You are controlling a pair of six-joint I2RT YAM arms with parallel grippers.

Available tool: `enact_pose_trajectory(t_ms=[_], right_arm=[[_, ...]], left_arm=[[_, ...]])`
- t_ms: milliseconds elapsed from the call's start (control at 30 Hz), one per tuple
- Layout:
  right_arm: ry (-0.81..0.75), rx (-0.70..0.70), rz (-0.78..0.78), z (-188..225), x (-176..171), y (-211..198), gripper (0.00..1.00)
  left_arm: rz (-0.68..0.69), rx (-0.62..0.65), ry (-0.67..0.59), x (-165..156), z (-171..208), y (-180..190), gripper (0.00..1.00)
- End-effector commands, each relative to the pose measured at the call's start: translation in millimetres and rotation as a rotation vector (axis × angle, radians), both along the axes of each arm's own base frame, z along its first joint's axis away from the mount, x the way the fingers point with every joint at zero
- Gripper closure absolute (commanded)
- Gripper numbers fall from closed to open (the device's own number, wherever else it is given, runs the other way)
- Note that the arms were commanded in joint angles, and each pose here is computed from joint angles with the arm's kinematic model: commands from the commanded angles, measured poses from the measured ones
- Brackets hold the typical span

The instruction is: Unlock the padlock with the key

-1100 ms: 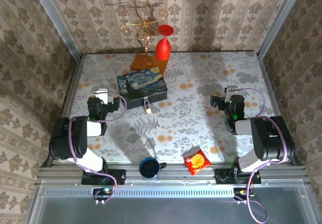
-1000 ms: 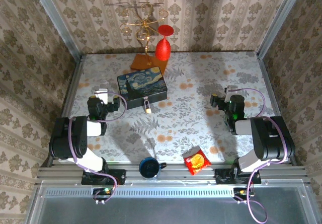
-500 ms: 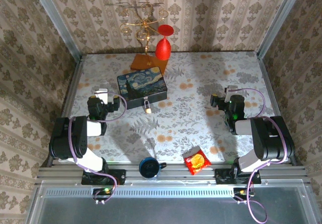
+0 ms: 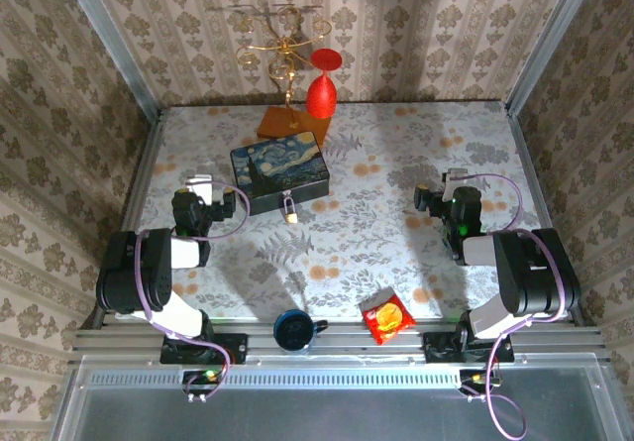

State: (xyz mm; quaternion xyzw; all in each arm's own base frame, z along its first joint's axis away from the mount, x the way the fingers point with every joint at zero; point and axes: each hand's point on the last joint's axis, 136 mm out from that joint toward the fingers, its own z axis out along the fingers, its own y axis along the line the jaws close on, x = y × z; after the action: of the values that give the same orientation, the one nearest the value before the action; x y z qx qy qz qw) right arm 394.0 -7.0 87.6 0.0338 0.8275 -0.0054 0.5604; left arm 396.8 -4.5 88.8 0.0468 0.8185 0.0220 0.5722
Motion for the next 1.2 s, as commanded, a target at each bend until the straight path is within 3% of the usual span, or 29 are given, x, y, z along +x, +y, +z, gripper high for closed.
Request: enact_pose_trajectory(t_ms=[0, 200, 333, 533, 800, 1000, 1167], right_arm=[[-0.026, -0.009, 0.008, 10, 6, 0, 0.0], [-0.024, -0.011, -0.047, 23, 3, -8, 0.0], [-0.02, -0.009, -0.078, 30, -3, -13, 0.0], [0.035, -0.001, -0.118, 52, -18, -17, 0.0], [0.233, -0.023, -0.169, 71, -56, -4, 0.01], [0.444, -0.039, -0.116, 60, -76, 27, 0.2], [0.601, 0.002, 0.002, 46, -74, 60, 0.26]], left_arm=[[0.031, 0.013, -0.049, 1, 21, 5, 0.0], [0.11, 0.004, -0.05, -11, 48, 17, 0.0], [0.128, -0.07, -0.067, -22, 67, 15, 0.0], [0.111, -0.135, -0.078, -38, 82, -9, 0.0], [0.081, -0.234, -0.041, -68, 78, -53, 0.0], [0.057, -0.375, -0.049, -82, 74, -77, 0.0], [0.039, -0.397, -0.079, -76, 84, -85, 0.0]])
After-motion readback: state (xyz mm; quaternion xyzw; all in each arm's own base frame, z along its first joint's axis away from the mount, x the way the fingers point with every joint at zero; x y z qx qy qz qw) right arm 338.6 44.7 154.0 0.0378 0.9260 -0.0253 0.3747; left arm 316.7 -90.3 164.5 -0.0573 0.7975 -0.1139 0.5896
